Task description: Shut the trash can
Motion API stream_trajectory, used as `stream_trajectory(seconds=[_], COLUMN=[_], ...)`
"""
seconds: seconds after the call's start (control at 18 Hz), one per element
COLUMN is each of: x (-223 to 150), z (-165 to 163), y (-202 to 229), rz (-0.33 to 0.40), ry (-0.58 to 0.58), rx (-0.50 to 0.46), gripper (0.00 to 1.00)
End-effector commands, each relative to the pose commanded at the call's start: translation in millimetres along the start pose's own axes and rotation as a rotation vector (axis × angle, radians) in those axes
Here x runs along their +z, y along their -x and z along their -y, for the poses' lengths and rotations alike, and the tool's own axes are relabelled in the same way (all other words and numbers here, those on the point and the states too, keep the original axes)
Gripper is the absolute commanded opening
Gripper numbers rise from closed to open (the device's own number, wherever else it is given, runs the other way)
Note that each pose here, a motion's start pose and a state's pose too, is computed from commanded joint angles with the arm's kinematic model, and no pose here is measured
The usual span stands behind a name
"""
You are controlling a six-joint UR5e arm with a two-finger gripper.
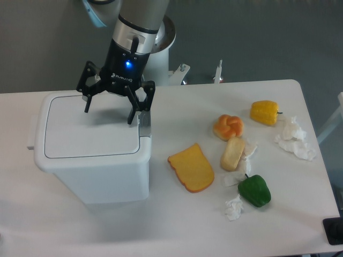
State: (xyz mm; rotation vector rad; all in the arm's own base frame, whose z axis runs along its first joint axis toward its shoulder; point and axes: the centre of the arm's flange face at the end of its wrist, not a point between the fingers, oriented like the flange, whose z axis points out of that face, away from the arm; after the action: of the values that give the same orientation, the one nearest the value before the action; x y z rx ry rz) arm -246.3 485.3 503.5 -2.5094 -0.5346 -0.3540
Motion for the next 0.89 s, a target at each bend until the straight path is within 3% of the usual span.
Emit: stream_trajectory(seconds=[0.89], x=[3.8], z=[-0.1], y=[2.2], rz=[-0.002], ry=[0.006], rx=[-0.008], gripper=[1.00])
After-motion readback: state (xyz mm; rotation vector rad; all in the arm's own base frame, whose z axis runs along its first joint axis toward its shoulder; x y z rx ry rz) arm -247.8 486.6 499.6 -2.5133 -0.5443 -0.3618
